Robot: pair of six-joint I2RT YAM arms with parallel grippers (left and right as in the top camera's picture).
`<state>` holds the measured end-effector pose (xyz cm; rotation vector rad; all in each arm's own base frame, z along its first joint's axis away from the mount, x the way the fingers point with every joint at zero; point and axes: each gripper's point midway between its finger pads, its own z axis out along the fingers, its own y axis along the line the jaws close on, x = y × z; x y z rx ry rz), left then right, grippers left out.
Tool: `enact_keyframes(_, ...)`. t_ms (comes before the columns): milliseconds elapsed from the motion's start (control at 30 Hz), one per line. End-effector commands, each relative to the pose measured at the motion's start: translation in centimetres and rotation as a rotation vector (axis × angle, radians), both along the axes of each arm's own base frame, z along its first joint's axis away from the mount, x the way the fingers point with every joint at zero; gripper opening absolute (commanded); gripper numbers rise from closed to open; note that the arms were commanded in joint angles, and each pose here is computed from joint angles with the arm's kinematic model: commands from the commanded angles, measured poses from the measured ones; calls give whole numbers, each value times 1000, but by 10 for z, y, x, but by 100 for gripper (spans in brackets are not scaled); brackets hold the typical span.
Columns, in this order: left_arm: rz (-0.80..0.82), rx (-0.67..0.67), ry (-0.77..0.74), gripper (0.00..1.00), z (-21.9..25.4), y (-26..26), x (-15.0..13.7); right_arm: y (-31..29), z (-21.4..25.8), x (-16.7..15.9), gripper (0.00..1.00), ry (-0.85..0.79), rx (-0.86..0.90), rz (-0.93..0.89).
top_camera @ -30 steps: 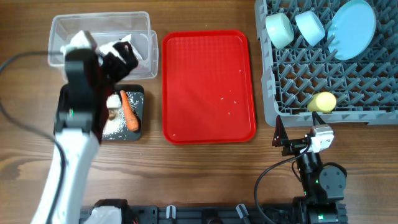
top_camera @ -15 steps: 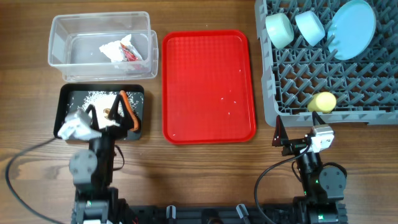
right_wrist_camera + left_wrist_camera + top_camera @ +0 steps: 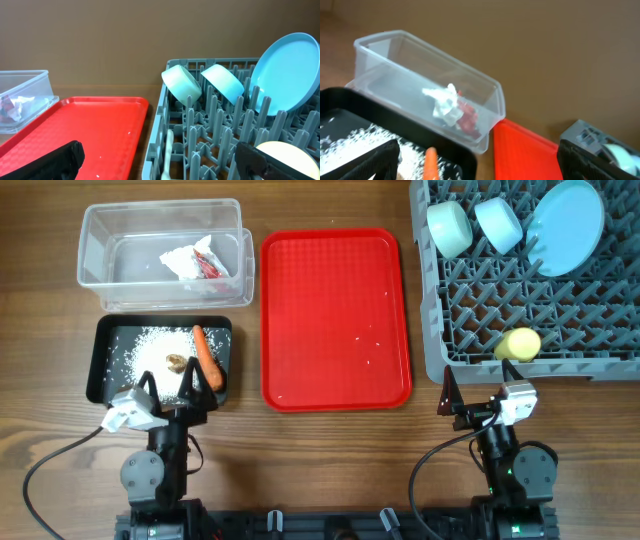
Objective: Sort waste into correct bins and load items into the dishwasher rack
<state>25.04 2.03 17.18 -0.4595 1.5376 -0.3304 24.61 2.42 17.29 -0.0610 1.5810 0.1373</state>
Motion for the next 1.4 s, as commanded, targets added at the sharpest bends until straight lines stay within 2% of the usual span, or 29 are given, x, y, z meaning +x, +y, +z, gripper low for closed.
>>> enact_keyframes(0, -21, 113, 29, 100, -8, -3, -4, -1, 2, 0, 100, -7, 12, -6)
enact_keyframes(200, -43, 155, 59, 100, -15, -6, -5, -1, 2, 0, 100, -7, 11, -6)
enact_keyframes(1367, -38, 155, 62, 100, -15, -5, -5, -1, 2, 0, 100, -7, 11, -6)
